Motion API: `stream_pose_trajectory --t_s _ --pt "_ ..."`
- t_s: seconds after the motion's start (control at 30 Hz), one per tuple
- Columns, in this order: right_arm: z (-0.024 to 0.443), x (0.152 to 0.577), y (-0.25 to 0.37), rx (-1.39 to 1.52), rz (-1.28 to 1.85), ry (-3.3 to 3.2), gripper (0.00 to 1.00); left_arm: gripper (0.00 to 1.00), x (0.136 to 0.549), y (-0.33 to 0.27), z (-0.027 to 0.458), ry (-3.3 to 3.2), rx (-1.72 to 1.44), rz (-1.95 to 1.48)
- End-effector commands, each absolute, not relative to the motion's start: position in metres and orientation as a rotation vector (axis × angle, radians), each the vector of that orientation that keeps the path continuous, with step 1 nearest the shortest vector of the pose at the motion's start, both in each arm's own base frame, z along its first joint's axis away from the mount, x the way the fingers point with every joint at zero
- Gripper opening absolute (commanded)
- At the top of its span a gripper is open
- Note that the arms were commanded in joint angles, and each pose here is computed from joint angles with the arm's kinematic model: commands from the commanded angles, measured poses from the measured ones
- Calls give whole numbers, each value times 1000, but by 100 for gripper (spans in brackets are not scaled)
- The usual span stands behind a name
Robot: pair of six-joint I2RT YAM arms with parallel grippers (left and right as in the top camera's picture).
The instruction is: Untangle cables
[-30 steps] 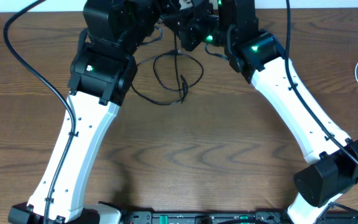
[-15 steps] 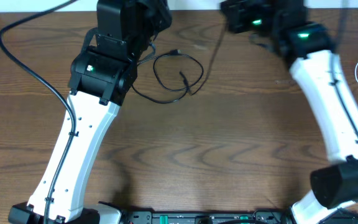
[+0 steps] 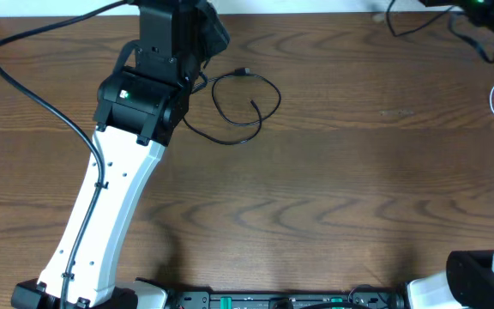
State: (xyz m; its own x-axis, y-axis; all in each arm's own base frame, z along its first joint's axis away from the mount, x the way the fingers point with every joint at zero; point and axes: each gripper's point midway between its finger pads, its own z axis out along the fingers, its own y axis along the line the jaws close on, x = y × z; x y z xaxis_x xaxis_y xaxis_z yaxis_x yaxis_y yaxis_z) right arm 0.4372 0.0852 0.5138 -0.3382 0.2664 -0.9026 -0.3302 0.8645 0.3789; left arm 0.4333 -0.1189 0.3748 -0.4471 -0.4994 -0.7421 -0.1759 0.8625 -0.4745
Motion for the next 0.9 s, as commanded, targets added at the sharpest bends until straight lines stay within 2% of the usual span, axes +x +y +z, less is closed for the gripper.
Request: stream_pose_trajectory --t_s 0.0,0.27,0.67,0.87 --pt "500 454 42 70 402 1843 1 59 427 -112 380 2030 -455 -351" --pt "444 468 -19 219 240 2009 1 59 421 -109 368 2083 -455 -321" --pt "383 407 -100 529 132 2272 1 59 420 -109 363 2102 -456 -311" --pt "378 385 -162 712 58 2237 1 59 420 -109 362 2103 -456 -310"
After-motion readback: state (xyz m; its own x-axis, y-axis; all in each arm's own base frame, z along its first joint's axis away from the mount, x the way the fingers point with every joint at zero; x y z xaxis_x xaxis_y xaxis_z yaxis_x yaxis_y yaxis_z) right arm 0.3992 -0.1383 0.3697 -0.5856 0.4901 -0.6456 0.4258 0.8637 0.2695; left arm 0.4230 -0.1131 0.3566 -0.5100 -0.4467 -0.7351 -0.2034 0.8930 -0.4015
